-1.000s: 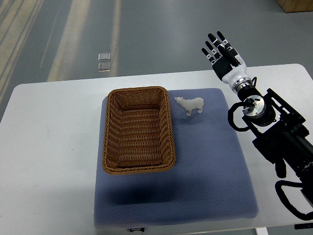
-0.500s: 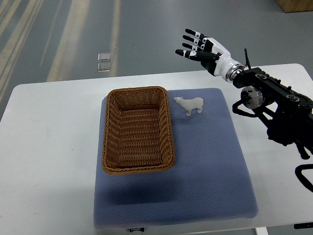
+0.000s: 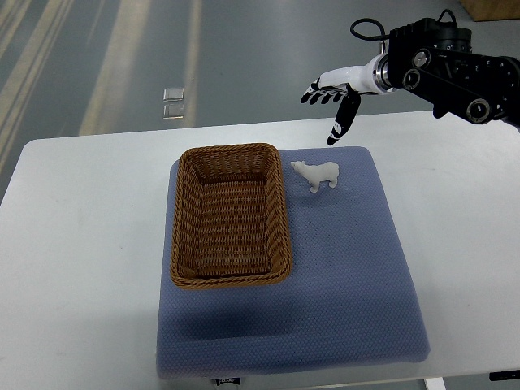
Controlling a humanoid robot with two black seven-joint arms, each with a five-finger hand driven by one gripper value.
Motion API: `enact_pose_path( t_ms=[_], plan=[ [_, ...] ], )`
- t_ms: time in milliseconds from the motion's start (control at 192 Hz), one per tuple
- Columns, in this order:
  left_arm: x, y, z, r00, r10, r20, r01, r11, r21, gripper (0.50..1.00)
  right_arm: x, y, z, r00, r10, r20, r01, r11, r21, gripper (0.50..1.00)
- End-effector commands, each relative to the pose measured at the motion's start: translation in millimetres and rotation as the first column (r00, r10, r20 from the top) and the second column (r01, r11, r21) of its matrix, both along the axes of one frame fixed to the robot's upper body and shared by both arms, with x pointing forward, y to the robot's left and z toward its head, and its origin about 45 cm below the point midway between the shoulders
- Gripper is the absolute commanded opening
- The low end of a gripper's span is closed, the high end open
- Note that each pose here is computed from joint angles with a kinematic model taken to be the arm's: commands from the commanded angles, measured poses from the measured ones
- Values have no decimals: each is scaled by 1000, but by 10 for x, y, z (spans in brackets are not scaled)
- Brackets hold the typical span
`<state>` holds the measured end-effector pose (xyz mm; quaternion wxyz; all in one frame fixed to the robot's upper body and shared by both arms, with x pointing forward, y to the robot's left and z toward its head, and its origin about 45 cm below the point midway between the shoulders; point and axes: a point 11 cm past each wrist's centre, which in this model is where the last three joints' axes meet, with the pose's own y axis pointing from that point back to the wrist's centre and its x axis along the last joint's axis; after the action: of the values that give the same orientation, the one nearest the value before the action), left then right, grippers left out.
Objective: Place white bear in brown basket with right hand
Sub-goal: 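Lower the right hand and close its fingers around the white bear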
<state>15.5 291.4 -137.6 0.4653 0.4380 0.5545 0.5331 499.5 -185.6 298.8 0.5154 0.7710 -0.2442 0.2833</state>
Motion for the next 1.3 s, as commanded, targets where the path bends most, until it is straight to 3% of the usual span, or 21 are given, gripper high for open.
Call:
enact_pose_path(
  t_ms=[0, 781, 958, 1016, 1245, 1297],
  plan=[
    [2, 0, 0, 1000, 0, 1, 0, 1000, -1, 1000, -32, 44, -150, 1000, -4, -5, 4, 1000, 7, 926],
    [1, 6, 0, 1000, 1, 0, -1, 1000, 2, 1000, -260, 81, -929, 998, -50, -34, 51, 998, 32, 913],
    [0, 6, 0, 1000, -1, 0, 1, 1000, 2, 1000, -264, 64, -961, 998, -57, -21, 58, 998, 32, 854],
    [1, 6, 0, 1000, 1, 0, -1, 1000, 2, 1000, -291, 84, -1012, 998, -55, -29, 56, 998, 33, 809],
    [1, 6, 0, 1000, 1, 0, -1, 1000, 2, 1000, -318, 92, -1078, 998, -61, -27, 63, 997, 38, 791],
    [1, 6, 0, 1000, 1, 0, -1, 1000, 2, 1000, -320, 81, -1092, 998, -60, -25, 61, 998, 31, 735]
  ],
)
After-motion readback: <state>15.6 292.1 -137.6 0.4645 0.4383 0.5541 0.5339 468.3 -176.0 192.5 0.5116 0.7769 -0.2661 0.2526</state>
